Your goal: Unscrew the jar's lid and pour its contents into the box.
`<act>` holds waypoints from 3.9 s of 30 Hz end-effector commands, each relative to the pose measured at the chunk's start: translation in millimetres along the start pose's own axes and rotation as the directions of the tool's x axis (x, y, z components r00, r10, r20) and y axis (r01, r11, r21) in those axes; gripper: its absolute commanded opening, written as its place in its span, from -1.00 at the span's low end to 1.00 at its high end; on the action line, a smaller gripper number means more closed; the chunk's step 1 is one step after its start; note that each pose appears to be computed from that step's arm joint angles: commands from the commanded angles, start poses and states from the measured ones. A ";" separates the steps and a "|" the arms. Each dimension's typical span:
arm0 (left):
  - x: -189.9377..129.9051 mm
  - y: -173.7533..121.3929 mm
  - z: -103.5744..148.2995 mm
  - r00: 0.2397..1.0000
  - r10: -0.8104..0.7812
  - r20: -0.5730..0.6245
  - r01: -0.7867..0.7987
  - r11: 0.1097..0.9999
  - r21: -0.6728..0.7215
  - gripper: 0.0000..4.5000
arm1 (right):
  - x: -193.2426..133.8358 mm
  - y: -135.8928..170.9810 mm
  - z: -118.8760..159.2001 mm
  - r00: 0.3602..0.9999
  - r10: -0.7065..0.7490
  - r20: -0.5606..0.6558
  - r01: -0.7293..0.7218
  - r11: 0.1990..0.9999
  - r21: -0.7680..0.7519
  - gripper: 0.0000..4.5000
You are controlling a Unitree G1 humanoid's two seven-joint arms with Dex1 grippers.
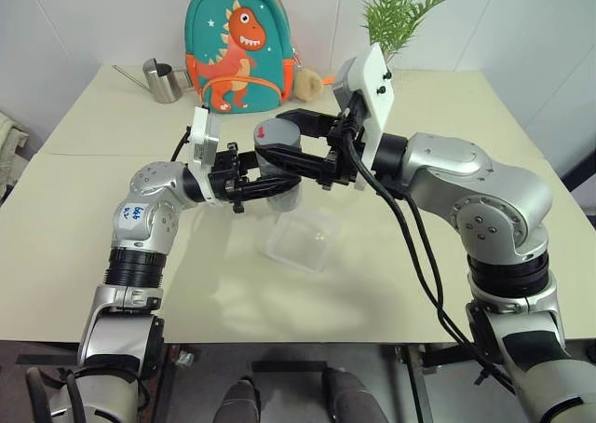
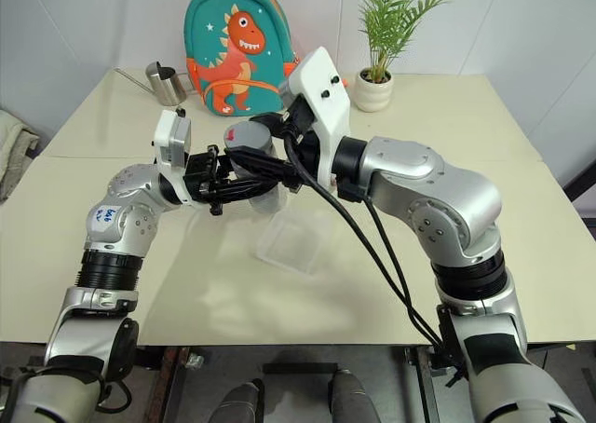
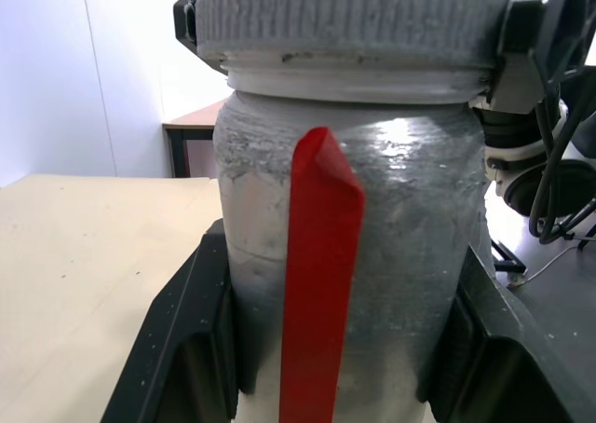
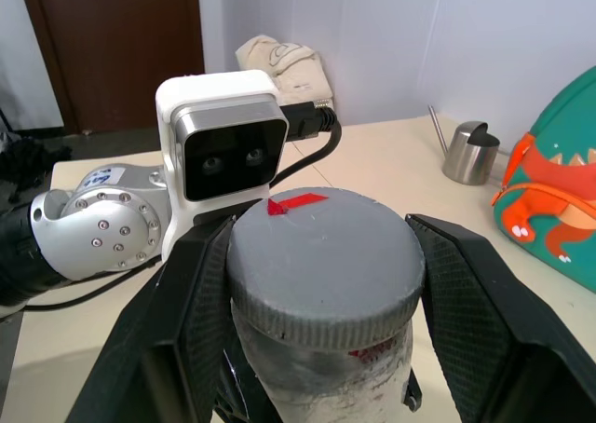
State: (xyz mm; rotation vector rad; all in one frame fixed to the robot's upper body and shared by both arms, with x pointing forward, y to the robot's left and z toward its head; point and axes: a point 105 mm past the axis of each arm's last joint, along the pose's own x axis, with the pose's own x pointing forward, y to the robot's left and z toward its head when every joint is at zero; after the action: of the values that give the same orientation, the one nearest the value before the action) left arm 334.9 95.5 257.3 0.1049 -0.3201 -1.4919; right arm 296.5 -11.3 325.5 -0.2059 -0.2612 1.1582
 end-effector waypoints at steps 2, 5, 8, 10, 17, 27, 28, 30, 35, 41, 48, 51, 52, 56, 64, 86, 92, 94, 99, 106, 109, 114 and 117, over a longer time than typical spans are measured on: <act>-4.6 -15.8 -37.5 0.988 -0.101 -0.113 0.090 0.991 -0.102 -0.11 | -30.7 -41.8 75.1 0.958 -0.185 0.220 0.226 0.958 -0.178 0.18; -4.5 -15.2 -37.9 0.989 -0.103 -0.110 0.092 0.991 -0.101 -0.11 | -29.8 -45.4 81.2 0.955 -0.182 0.232 0.228 0.956 -0.187 0.18; -4.7 -12.6 -36.4 0.992 -0.084 -0.097 0.075 0.993 -0.093 -0.11 | -29.3 -47.9 82.4 0.954 -0.186 0.236 0.233 0.954 -0.191 0.18; -5.1 -10.1 -32.7 0.994 -0.070 -0.085 0.063 0.995 -0.082 -0.11 | -29.4 -49.2 82.0 0.953 -0.191 0.234 0.238 0.953 -0.189 0.18; -13.8 11.5 12.1 1.000 0.017 0.009 -0.017 1.000 -0.002 -0.11 | -41.3 -76.2 70.1 0.920 -0.347 0.181 0.376 0.913 -0.160 0.18; -46.7 40.4 43.8 0.974 0.225 0.039 -0.228 0.969 0.099 -0.11 | -162.4 -95.5 -39.6 0.697 -0.710 -0.103 0.709 0.703 -0.051 0.18; -48.6 41.7 42.9 0.971 0.237 0.037 -0.240 0.966 0.102 -0.11 | -168.6 -94.1 -46.8 0.675 -0.728 -0.122 0.729 0.683 -0.048 0.18; -51.6 45.2 39.7 0.962 0.269 0.039 -0.271 0.957 0.104 -0.11 | -183.5 -85.7 -75.3 0.619 -0.763 -0.188 0.773 0.634 -0.029 0.18; -50.5 49.8 34.3 0.953 0.298 0.047 -0.302 0.948 0.103 -0.11 | -199.9 -59.2 -128.1 0.553 -0.782 -0.288 0.826 0.560 0.063 0.18; -47.2 55.5 31.3 0.953 0.300 0.036 -0.302 0.944 0.135 -0.11 | -202.5 -39.2 -166.2 0.536 -0.765 -0.357 0.839 0.528 0.128 0.18; -42.8 59.7 30.3 0.953 0.300 0.036 -0.301 0.938 0.173 -0.11 | -207.3 -35.8 -177.5 0.527 -0.764 -0.372 0.845 0.520 0.127 0.18; -40.9 59.9 29.5 0.955 0.294 0.032 -0.295 0.936 0.192 -0.11 | -209.8 -33.3 -183.8 0.528 -0.758 -0.384 0.842 0.526 0.120 0.60; -40.5 60.1 29.3 0.955 0.295 0.031 -0.295 0.935 0.197 -0.11 | -210.6 -32.8 -185.3 0.527 -0.756 -0.388 0.842 0.526 0.119 0.74; -39.5 59.7 28.1 0.957 0.288 0.025 -0.287 0.936 0.206 -0.11 | -208.9 -31.5 -186.9 0.543 -0.744 -0.390 0.830 0.545 0.116 0.97; -38.6 58.9 28.3 0.957 0.289 -0.010 -0.271 0.909 0.315 -0.11 | -203.7 -21.2 -162.5 0.651 -0.688 -0.322 0.746 0.658 0.101 0.97; 43.0 39.9 5.2 0.917 0.202 -0.344 0.306 0.195 0.932 -0.11 | -200.2 36.5 -89.2 0.965 -0.227 -0.130 0.251 0.943 0.220 0.97; 70.0 41.6 -15.5 0.883 0.202 -0.424 0.465 -0.247 0.850 -0.11 | -209.8 41.0 -85.2 0.969 -0.196 -0.152 0.226 0.950 0.215 0.97; 73.2 42.2 -19.1 0.892 0.176 -0.417 0.453 -0.359 0.816 -0.11 | -209.6 38.0 -83.3 0.965 -0.216 -0.146 0.243 0.949 0.201 0.97; 84.9 40.0 -22.7 0.908 0.070 -0.414 0.368 -0.605 0.705 -0.11 | -204.9 35.5 -81.0 0.961 -0.246 -0.126 0.266 0.948 0.177 0.97; 91.1 35.7 -24.1 0.924 -0.037 -0.380 0.192 -0.815 0.547 -0.11 | -201.0 34.1 -82.5 0.952 -0.286 -0.107 0.301 0.939 0.169 0.97; 92.1 30.5 -25.7 0.921 -0.080 -0.382 0.134 -0.854 0.502 -0.11 | -199.0 32.4 -83.4 0.952 -0.289 -0.102 0.302 0.939 0.164 0.97; 91.7 27.2 -21.3 0.927 -0.111 -0.359 0.079 -0.878 0.473 -0.11 | -197.3 28.9 -81.1 0.952 -0.292 -0.089 0.302 0.941 0.152 0.97; 91.7 28.0 -16.2 0.946 -0.096 -0.309 0.102 -0.818 0.566 -0.11 | -196.5 28.1 -82.0 0.953 -0.289 -0.092 0.300 0.942 0.149 0.97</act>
State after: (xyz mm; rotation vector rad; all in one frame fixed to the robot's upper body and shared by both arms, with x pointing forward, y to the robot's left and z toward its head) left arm 374.6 8.3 250.0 2.2424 -2.0324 -0.5938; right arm 224.1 -183.9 213.1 -0.0365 -0.0886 0.8697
